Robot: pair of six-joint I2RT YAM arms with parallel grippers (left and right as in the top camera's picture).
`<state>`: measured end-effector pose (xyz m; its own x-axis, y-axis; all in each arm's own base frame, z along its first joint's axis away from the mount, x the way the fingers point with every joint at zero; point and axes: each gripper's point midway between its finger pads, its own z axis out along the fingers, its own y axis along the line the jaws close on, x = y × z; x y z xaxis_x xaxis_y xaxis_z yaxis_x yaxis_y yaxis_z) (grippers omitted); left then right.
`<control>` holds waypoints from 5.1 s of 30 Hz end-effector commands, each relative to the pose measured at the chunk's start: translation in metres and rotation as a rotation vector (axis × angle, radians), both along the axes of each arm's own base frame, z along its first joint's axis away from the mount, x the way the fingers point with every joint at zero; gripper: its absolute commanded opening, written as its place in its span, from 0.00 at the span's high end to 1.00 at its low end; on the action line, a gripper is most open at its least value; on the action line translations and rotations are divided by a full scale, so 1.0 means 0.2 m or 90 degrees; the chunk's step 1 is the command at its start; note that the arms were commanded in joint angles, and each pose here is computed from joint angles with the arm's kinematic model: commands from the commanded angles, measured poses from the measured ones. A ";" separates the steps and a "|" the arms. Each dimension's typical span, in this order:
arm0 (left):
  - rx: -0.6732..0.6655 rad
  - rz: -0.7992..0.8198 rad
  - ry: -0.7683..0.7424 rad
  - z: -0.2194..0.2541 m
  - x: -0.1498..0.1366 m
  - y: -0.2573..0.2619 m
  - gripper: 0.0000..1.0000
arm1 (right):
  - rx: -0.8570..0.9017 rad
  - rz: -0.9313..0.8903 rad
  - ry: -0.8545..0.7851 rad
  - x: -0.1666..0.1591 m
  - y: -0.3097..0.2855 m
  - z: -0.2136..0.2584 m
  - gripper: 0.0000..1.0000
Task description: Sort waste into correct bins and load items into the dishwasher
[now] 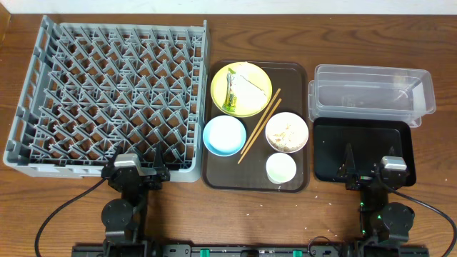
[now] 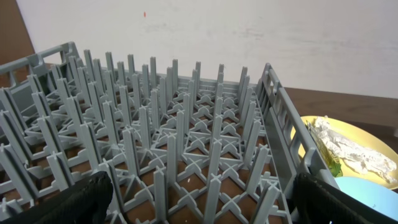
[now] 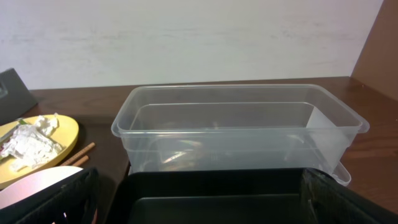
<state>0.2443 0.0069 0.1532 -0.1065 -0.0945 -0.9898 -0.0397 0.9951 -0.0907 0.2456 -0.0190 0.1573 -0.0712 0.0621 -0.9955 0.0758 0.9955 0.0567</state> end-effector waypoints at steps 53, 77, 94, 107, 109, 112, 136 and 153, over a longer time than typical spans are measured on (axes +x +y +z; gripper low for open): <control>0.004 0.006 0.026 -0.08 0.00 0.01 0.06 | 0.034 0.130 -0.226 -0.06 0.17 0.47 0.01; 0.004 0.007 0.026 -0.08 0.00 0.01 0.06 | 0.092 0.425 0.021 0.73 0.58 0.92 0.01; 0.004 0.007 0.026 -0.08 0.00 0.01 0.06 | -0.069 0.484 0.581 1.13 1.36 0.01 0.01; 0.004 0.006 0.026 -0.08 0.00 0.01 0.06 | 0.015 0.327 0.636 1.30 1.49 -0.54 0.18; 0.004 0.006 0.026 -0.08 0.00 0.01 0.06 | 0.025 0.305 0.657 1.28 1.52 -0.64 0.16; 0.004 0.007 0.026 -0.08 0.00 0.01 0.06 | 0.037 0.294 0.686 1.24 1.57 -0.76 0.16; 0.004 0.007 0.026 -0.08 0.00 0.01 0.06 | 0.314 -0.128 0.574 1.14 0.41 0.34 0.98; 0.004 0.007 0.026 -0.08 0.00 0.01 0.06 | 0.546 -0.543 0.537 0.97 -0.28 -0.24 0.39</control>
